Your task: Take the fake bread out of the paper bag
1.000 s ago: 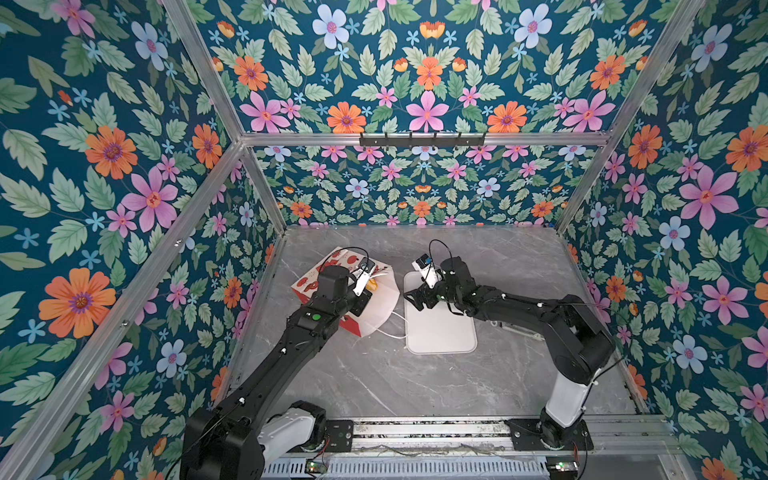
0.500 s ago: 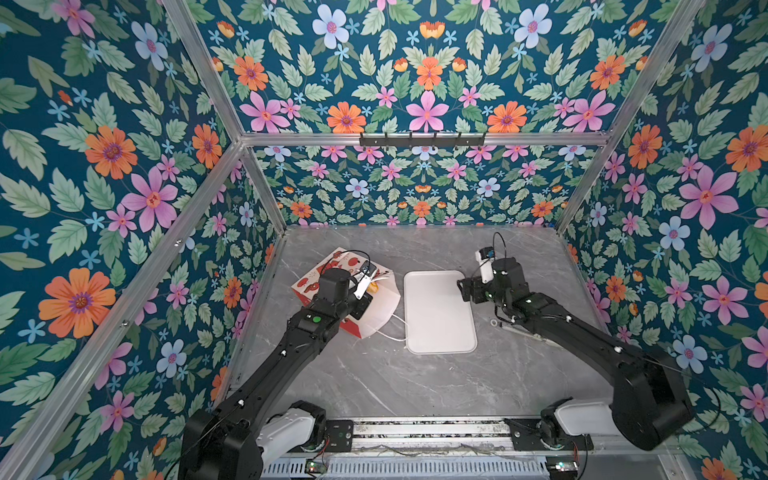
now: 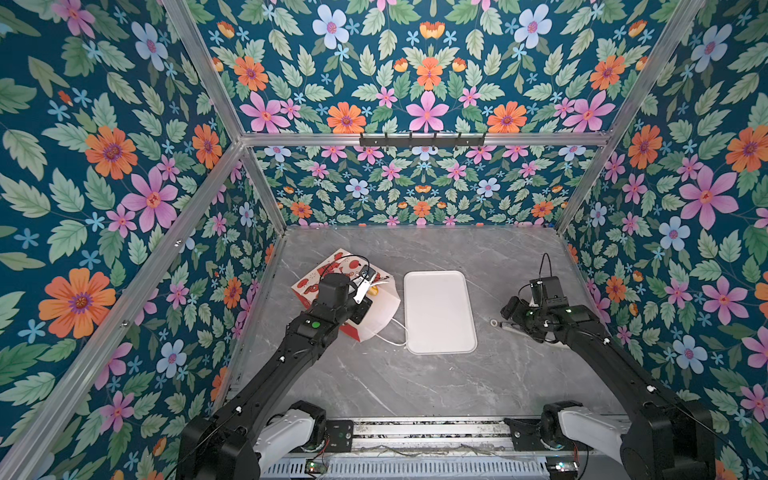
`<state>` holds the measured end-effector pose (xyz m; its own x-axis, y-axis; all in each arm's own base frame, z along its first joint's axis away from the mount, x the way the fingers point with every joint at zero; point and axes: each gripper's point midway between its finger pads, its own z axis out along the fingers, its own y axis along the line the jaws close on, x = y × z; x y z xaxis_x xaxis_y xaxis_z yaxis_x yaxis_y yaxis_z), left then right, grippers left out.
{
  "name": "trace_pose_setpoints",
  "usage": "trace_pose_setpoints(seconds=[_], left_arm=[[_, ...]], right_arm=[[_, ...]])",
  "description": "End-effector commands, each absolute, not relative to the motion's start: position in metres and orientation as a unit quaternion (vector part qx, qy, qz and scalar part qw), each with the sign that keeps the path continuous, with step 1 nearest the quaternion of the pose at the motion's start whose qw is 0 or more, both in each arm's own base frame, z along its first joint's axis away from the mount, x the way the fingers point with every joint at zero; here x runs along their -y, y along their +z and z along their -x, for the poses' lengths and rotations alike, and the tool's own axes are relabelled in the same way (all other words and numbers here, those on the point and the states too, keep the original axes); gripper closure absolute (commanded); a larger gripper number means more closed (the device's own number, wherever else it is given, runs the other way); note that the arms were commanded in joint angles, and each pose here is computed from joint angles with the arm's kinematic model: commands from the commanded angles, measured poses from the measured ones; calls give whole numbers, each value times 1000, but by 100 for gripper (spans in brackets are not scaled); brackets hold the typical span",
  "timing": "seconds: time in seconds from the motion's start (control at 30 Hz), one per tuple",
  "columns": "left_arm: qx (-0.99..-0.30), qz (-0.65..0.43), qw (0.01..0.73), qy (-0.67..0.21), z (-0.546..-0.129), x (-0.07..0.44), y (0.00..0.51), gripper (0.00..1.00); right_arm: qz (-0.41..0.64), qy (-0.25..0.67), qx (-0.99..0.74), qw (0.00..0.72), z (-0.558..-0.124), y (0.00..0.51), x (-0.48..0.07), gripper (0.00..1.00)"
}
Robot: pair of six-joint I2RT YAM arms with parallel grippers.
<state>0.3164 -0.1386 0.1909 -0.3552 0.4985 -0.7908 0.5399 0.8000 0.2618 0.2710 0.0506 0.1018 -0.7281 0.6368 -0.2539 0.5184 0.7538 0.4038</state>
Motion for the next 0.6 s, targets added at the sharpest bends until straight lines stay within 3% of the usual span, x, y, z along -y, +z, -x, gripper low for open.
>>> trace_pose_setpoints(seconds=[0.0,0.27,0.57], left_arm=[[-817,-305,488,-22,-319,138,199,100],[-816,-305,490,-28,-319,140,198,100],[-818,-305,488,-27,-319,139,197,100]], right_arm=[[-396,180,-890,139,-258,92,-54,19],[-320,68,-925,191,-278,93,-19,22],[-336,67,-923,173,-303,62,-23,23]])
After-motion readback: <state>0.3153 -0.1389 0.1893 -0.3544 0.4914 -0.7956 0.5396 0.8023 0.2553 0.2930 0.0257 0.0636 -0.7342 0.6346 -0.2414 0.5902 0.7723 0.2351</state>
